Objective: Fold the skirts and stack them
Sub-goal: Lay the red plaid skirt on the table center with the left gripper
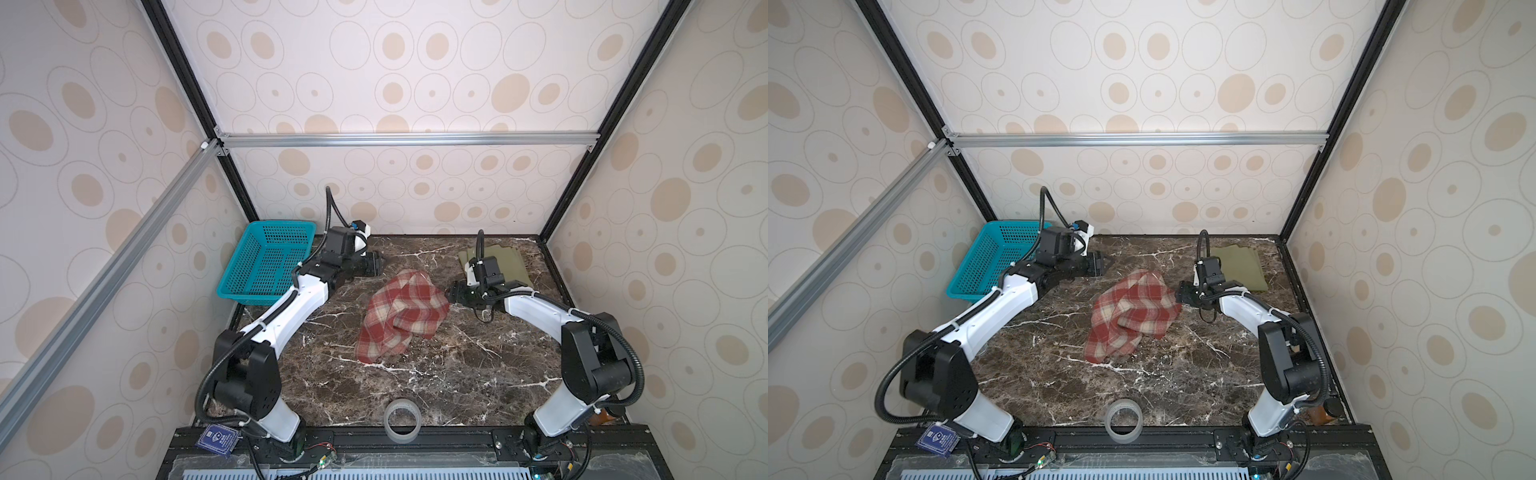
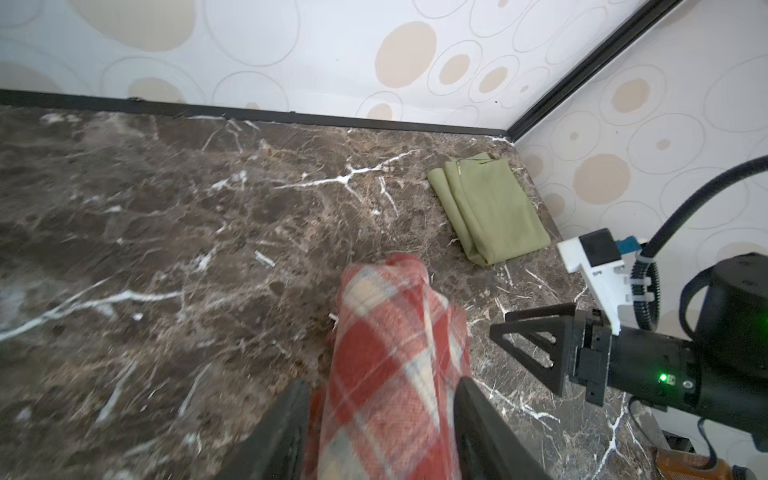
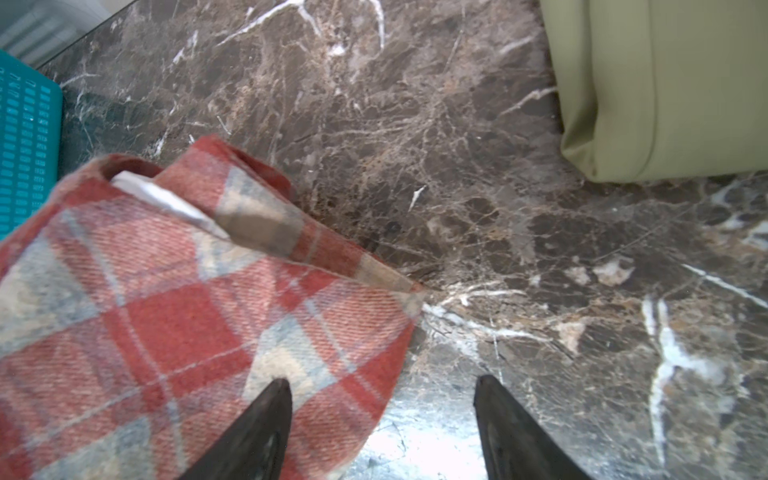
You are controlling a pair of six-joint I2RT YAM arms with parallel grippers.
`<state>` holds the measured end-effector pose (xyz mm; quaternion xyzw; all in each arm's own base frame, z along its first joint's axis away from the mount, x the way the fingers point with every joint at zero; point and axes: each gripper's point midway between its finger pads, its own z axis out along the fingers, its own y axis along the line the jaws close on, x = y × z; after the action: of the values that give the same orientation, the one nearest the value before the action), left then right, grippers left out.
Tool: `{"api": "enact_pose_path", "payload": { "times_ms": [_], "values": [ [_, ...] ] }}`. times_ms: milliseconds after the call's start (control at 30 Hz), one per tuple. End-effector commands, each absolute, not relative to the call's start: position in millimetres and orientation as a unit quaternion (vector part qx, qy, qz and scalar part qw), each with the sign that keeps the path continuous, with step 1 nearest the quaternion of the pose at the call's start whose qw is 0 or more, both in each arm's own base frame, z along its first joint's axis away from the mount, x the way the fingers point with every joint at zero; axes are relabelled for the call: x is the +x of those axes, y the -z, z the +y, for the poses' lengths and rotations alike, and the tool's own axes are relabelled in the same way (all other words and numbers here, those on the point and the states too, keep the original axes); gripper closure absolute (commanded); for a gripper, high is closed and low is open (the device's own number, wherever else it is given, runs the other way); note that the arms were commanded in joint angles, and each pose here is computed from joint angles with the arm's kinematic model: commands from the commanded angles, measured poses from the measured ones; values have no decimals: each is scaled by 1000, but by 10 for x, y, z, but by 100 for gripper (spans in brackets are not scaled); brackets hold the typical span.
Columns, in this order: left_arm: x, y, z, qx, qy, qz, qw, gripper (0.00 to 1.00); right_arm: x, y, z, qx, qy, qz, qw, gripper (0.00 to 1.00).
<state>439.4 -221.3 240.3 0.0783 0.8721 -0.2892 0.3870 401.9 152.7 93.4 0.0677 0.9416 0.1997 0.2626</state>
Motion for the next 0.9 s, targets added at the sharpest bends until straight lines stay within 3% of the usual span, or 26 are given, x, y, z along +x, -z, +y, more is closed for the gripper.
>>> {"api": "enact_pose_path", "payload": {
  "times_ms": [0,367,867],
  "values": [
    [4532,-2393,-2435,121,318,868,361,45,3989,-823,1559,77,-220,939,251,28],
    [4843,-1918,-3054,183,325,882,289,47,3956,-773,1453,92,-227,938,244,28],
    [4721,-1513,-3350,226,290,898,242,48,3916,-673,1448,102,-227,940,232,28]
  ]
}}
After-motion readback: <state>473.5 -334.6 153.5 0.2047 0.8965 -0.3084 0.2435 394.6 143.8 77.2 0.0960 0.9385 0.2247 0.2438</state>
